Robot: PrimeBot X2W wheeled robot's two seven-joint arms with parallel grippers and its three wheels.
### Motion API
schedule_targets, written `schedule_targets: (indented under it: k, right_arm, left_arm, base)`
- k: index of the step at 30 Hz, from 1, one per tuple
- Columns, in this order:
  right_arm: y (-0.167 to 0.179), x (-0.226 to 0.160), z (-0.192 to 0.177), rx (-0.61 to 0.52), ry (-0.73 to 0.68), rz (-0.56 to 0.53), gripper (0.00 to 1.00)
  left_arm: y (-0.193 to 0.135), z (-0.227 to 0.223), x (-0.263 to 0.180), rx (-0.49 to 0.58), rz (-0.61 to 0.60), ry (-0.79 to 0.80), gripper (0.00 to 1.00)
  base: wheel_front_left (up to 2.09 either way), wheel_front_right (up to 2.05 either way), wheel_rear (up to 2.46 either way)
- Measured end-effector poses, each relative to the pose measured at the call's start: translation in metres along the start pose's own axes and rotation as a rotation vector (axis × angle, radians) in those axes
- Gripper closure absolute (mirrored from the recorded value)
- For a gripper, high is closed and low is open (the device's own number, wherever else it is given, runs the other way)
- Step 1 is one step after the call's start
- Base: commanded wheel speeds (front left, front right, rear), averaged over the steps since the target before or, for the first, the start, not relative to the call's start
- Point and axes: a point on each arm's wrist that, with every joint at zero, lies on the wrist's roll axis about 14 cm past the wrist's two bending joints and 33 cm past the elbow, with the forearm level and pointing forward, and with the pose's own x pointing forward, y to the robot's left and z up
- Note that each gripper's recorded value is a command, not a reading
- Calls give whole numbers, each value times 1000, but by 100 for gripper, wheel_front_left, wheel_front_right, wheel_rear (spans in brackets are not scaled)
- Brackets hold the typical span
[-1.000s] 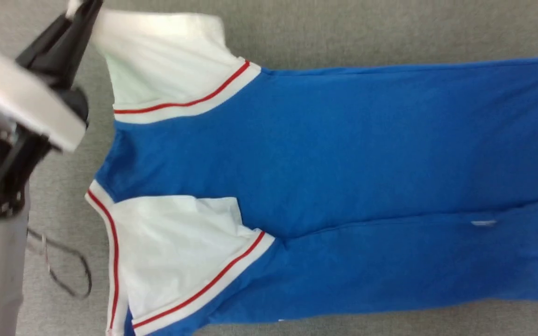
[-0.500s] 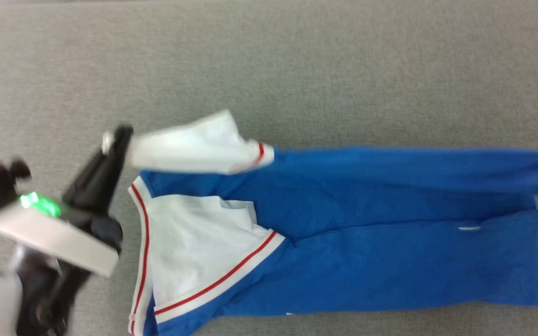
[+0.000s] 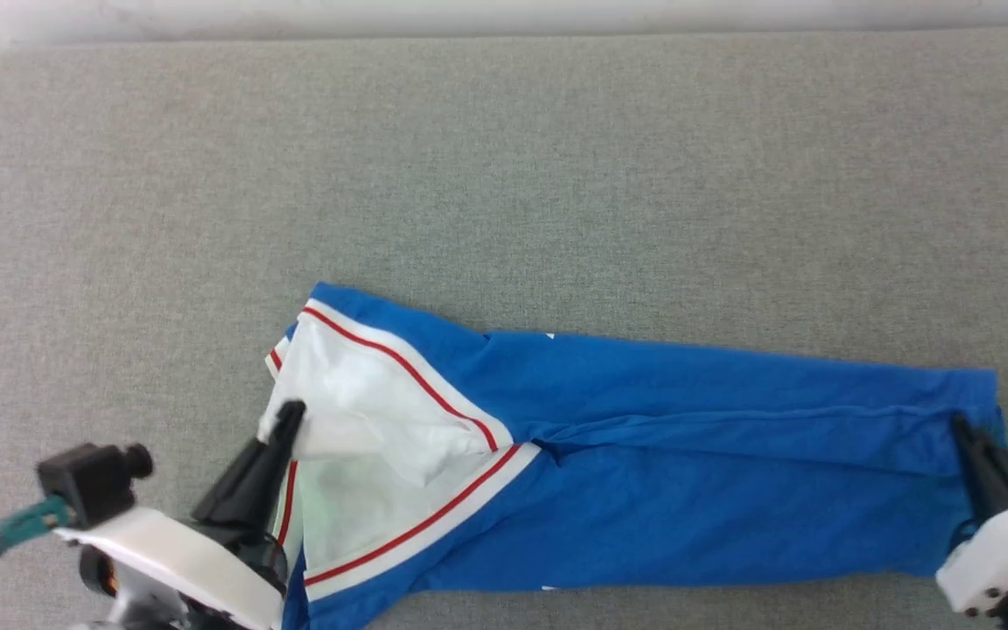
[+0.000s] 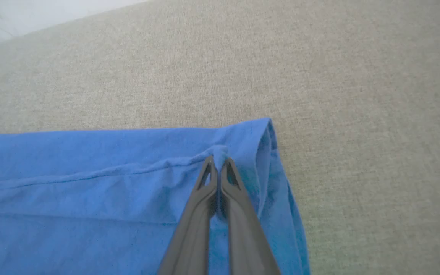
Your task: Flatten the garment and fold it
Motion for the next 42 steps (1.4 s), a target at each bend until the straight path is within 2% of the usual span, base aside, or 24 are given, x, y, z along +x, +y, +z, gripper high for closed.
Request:
schedule_targets:
  k: [1,2,3,4,5,6,11,15,20,23,30,37,42]
  right_arm:
    - [1,0,-3,-4,11,4,19]
    - [1,0,-6,-11,19,5,0]
    - [1,0,-8,-10,26,3,0]
    - [-1,-1,-10,-6,30,-2,0]
    - [-2,-2,-11,-4,35,-6,0]
    - [-4,-3,-12,-5,38,-8,0]
    - [-11,-11,0,18,-5,-27,0]
    - [-21,-24,23,61,-88,-52,0]
    - [-50,-42,32,65,-123,-145,0]
    - [-60,-43,19,67,-75,-179,0]
    - [-50,-28,-12,75,29,-156,0]
    - [-28,-3,-24,59,89,-95,0]
    - [-20,7,-42,57,187,-72,0]
  left_arm:
    - [1,-5,0,-6,6,12,100]
    - [4,-11,0,-4,14,34,100]
    - [5,-19,0,0,19,60,88]
    - [7,-24,0,-3,24,74,69]
    - [8,-26,0,-6,28,80,31]
    - [8,-29,0,-6,30,90,0]
    - [4,-18,1,-7,23,40,0]
    - [3,24,-2,16,42,-149,0]
    - [8,88,-23,162,140,-474,0]
    - [8,104,-33,272,195,-571,0]
    - [-2,113,-43,445,268,-640,0]
    - [-3,101,-42,433,275,-620,0]
    - [1,95,-43,429,285,-602,0]
  base:
    - [0,0,0]
    - [0,0,0]
    - [0,0,0]
    - [0,0,0]
    - [0,0,0]
    - [0,0,0]
    - [0,0,0]
    - [0,0,0]
    - [0,0,0]
    - [0,0,0]
    - [0,0,0]
    - [0,0,0]
    - [0,0,0]
